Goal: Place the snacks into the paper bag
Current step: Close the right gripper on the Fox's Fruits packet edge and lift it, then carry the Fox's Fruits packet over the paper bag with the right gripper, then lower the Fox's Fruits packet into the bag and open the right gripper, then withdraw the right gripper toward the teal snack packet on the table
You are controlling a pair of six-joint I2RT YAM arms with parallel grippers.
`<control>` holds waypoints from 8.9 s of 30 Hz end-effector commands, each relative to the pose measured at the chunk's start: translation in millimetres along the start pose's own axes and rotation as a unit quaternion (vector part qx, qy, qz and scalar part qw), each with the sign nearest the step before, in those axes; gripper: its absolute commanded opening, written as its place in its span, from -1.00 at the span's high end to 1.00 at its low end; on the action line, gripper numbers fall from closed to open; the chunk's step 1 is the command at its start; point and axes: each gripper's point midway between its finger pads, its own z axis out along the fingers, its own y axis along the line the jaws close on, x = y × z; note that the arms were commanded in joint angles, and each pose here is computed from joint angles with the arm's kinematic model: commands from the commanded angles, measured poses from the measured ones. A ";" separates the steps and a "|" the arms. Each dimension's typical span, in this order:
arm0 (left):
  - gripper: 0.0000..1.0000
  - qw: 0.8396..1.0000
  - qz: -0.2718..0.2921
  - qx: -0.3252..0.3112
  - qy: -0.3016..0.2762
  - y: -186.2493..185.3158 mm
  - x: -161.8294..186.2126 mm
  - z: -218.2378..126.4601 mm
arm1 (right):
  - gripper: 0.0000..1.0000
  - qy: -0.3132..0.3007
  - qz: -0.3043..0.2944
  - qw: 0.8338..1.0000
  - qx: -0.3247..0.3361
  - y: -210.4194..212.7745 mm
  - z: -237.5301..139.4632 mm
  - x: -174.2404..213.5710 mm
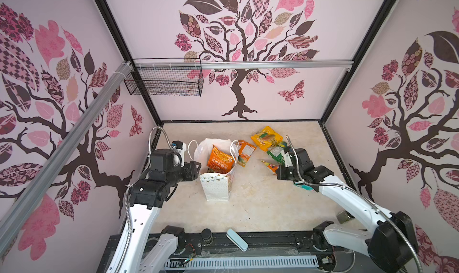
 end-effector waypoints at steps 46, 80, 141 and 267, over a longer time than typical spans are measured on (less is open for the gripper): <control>-0.18 1.000 0.006 -0.001 -0.006 -3.5 -8.6 -8.4 | 1.00 -0.145 -0.170 0.912 -0.344 216.6 -229.8 -112.2; 0.01 1.000 0.007 -0.005 -0.012 -2.0 -8.0 -10.8 | 1.00 0.022 -0.260 0.860 -0.438 353.1 -186.0 -65.3; 0.01 1.000 0.010 -0.008 -0.016 -0.1 -5.8 -11.6 | 1.00 0.041 -0.196 0.865 -0.460 366.6 -84.0 -74.8; 0.87 0.996 -0.028 0.028 -0.076 8.1 -42.9 14.8 | -0.42 -0.089 0.020 0.975 0.201 -74.2 -36.4 -22.9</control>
